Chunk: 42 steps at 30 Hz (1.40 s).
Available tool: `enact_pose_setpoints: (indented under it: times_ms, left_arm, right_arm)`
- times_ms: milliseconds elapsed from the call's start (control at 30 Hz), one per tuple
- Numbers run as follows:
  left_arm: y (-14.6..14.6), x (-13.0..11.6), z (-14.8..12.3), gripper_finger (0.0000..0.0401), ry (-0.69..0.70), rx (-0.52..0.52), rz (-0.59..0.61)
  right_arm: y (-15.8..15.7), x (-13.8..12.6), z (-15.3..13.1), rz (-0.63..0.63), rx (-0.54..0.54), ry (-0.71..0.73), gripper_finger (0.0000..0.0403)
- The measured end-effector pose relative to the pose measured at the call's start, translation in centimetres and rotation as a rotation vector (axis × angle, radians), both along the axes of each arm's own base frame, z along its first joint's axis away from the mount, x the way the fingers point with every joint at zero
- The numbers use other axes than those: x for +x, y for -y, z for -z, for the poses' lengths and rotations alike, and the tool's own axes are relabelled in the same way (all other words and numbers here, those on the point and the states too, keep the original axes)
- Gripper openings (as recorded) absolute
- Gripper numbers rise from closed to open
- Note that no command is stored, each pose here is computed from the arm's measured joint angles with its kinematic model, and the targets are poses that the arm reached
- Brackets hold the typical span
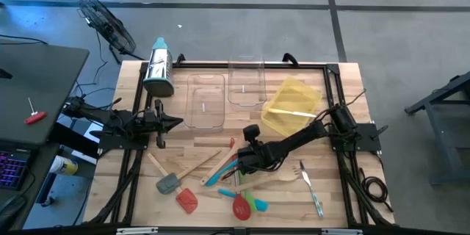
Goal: Pick & Place Kitchen Items
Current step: Put the top wooden spork into left transparent bin
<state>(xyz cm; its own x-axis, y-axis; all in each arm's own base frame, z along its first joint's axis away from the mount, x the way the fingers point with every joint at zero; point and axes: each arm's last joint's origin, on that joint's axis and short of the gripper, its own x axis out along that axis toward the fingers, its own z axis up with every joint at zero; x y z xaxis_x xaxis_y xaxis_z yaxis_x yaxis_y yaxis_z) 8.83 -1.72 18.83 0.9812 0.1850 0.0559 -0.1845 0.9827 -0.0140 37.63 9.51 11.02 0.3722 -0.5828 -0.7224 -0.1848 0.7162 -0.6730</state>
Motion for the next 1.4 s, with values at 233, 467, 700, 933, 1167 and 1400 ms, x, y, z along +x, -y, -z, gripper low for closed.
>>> enact_pose_setpoints:
  times_ms: [233, 467, 700, 933, 1167, 1400]
  left_arm:
    - [0.0, 0.0, 0.0, 0.0, -0.002, 0.01, 0.0]
    - [0.0, 0.0, 0.0, 0.0, -0.002, 0.01, 0.0]
    - [0.0, 0.0, 0.1, 0.0, -0.009, 0.013, 0.0]
    - [0.0, 0.0, 0.1, 0.0, -0.008, 0.012, 0.004]
    - [-0.2, -0.1, -0.2, 0.0, 0.047, -0.126, -0.061]
    - [0.0, -0.1, -1.0, 0.0011, 0.107, -0.098, 0.036]
  right_arm:
    - [1.6, 0.6, 0.1, 0.027, 0.086, -0.005, 0.0199]
    - [2.0, 0.7, 0.3, 0.031, 0.124, -0.013, 0.0068]
    - [2.3, 0.7, 0.4, 0.055, 0.121, -0.001, 0.0007]
    - [2.2, 0.6, -0.3, 0.054, 0.145, 0.014, 0.0005]
    - [1.2, 0.2, -3.3, 0.027, 0.169, 0.095, 0.0004]
    - [0.8, -0.3, -6.8, 0.029, 0.177, 0.22, 0.0004]
